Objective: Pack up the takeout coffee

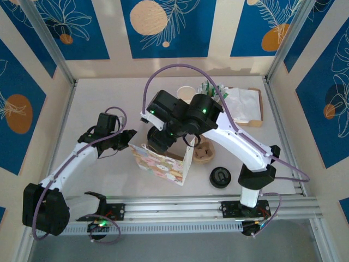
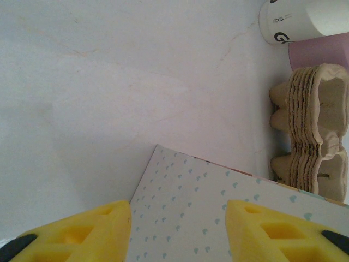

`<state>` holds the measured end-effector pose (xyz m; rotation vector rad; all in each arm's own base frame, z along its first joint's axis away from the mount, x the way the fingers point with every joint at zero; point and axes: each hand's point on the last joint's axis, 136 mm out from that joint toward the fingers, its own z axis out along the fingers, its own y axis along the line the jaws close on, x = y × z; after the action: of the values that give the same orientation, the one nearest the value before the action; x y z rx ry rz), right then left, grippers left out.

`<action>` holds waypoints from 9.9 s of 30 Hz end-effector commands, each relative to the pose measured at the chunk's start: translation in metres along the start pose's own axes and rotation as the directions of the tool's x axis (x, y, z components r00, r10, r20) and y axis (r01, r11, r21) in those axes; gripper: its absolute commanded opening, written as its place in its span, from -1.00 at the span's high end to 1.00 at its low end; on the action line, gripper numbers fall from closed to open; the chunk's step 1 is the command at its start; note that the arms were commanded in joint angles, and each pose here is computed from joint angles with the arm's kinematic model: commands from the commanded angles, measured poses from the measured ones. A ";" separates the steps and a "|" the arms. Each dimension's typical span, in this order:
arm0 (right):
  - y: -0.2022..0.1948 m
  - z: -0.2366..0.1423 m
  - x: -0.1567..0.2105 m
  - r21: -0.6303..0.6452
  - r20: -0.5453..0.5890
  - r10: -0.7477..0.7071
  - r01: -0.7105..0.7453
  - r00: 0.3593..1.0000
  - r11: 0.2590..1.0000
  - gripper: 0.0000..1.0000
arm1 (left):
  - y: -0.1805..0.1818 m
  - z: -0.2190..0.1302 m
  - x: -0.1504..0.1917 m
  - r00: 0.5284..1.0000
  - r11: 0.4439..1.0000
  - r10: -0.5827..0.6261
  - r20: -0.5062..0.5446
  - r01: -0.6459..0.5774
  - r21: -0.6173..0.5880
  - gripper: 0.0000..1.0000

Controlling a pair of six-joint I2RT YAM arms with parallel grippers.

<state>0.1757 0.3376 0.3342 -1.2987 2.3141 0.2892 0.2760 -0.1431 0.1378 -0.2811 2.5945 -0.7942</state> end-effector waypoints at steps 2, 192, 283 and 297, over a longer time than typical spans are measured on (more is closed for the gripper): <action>0.008 0.013 0.011 -0.053 -0.072 -0.028 0.024 0.997 0.998 -0.13 | -0.004 -0.007 0.000 1.000 1.000 0.027 0.010 -0.027 -0.001 0.02; 0.006 0.198 0.092 0.021 -0.420 0.231 -0.245 0.877 0.969 -0.01 | 0.065 -0.016 0.105 0.986 0.988 -0.154 -0.062 0.152 -0.029 0.33; -0.008 0.180 0.056 0.171 -0.255 0.544 -0.516 0.800 0.839 -0.41 | 0.038 0.055 0.137 0.994 0.990 -0.077 0.074 0.085 -0.116 0.01; -0.012 0.159 0.044 0.177 -0.214 0.553 -0.525 0.805 0.833 -0.61 | 0.042 0.046 0.126 0.992 0.984 -0.052 0.119 0.071 -0.161 0.02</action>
<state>0.2147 0.3643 0.1561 -0.6496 2.8602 0.1586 0.1713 -0.1768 0.0305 -0.4124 2.5980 -0.6200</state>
